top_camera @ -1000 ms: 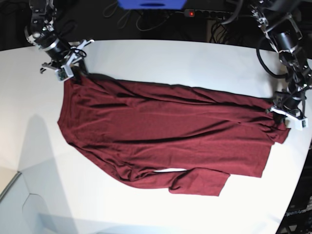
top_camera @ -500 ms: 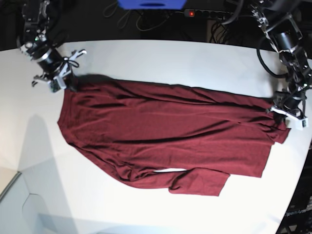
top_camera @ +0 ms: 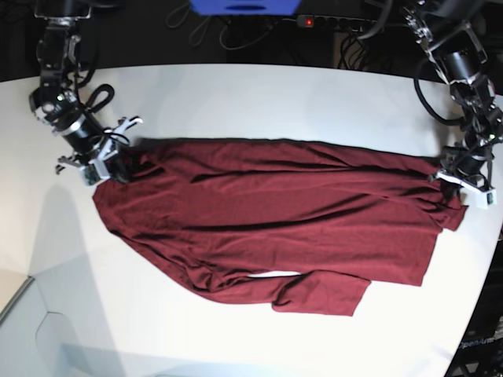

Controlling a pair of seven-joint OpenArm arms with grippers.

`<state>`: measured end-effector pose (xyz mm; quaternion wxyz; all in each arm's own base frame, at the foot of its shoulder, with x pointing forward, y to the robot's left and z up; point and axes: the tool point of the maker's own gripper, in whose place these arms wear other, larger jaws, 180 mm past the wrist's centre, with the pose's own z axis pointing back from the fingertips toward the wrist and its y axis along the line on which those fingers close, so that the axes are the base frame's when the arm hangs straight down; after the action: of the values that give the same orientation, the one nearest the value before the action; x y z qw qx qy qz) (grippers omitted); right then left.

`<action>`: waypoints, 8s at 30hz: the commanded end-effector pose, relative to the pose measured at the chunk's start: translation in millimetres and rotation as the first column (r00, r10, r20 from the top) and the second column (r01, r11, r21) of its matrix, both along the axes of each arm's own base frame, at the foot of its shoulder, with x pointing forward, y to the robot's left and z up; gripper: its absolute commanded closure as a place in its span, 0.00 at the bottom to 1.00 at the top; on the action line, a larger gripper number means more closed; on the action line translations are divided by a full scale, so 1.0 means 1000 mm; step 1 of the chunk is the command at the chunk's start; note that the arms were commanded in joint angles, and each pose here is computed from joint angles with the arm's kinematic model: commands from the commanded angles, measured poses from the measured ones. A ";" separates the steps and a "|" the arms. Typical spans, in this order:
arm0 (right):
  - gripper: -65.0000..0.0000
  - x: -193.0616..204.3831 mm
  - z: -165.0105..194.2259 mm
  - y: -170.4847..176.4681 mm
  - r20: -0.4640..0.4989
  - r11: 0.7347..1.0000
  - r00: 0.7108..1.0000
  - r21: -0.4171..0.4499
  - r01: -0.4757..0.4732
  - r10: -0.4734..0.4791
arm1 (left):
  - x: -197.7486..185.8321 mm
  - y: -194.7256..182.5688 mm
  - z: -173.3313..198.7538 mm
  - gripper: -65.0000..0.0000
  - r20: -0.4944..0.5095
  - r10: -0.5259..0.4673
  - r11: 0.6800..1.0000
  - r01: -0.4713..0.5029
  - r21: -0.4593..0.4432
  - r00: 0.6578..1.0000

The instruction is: Layout the t-shirt on the table in an organized manner, then fold the t-shirt properly

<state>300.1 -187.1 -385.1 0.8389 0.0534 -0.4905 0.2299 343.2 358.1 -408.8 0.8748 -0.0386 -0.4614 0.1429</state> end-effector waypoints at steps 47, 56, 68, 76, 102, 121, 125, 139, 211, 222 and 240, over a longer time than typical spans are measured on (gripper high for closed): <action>0.40 -0.003 0.039 -0.012 0.133 0.992 0.986 -0.059 0.109 -0.101 | 0.010 0.011 0.021 1.00 0.061 0.005 1.000 -0.006 0.025 0.998; 0.40 0.002 -0.004 0.027 0.024 0.999 0.999 0.018 0.029 -0.029 | 0.007 0.020 0.024 1.00 0.058 0.012 0.999 -0.014 0.041 0.998; 0.40 -0.033 -0.028 -0.021 -0.059 0.987 0.985 -0.010 0.161 -0.162 | 0.007 0.020 0.025 1.00 0.060 0.011 0.999 -0.013 0.040 0.998; 0.40 -0.068 -0.033 -0.019 -0.099 0.988 0.984 -0.040 0.147 -0.150 | 0.010 0.017 0.026 1.00 0.068 0.006 0.999 -0.009 0.038 0.998; 0.40 0.008 -0.001 -0.004 0.037 0.985 0.985 0.052 0.167 -0.169 | -0.013 0.019 0.018 1.00 0.036 0.003 0.998 -0.005 0.063 0.999; 0.40 -0.083 -0.058 -0.041 -0.171 0.971 0.956 -0.025 0.237 -0.238 | -0.047 0.015 0.023 1.00 -0.063 -0.058 0.986 0.067 0.151 0.996; 0.40 -0.093 -0.048 -0.041 -0.154 0.973 0.961 -0.051 0.224 -0.229 | -0.054 0.012 0.033 1.00 -0.089 -0.085 0.976 0.101 0.193 0.992; 0.40 -0.101 -0.039 -0.041 -0.142 0.975 0.965 -0.072 0.212 -0.220 | -0.098 0.034 0.046 1.00 -0.190 -0.003 0.969 0.050 0.242 0.982; 0.40 0.154 -0.006 0.039 -0.055 0.967 0.995 0.239 0.092 -0.081 | 0.094 0.026 0.058 0.42 0.162 0.045 0.998 -0.036 -0.059 0.986; 0.40 0.134 -0.030 0.055 -0.107 0.973 0.994 0.223 0.058 -0.035 | 0.102 0.025 0.067 0.42 0.190 0.047 0.997 -0.036 -0.062 0.981; 0.85 0.113 -0.049 0.069 -0.148 0.982 0.989 0.191 0.004 0.025 | 0.102 -0.012 0.028 0.42 0.161 0.016 0.998 -0.007 -0.060 0.987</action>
<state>415.9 -114.9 -429.0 0.8539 0.1635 -0.4654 0.1657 434.5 336.9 -402.2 0.8480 -0.0762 -0.4999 0.1587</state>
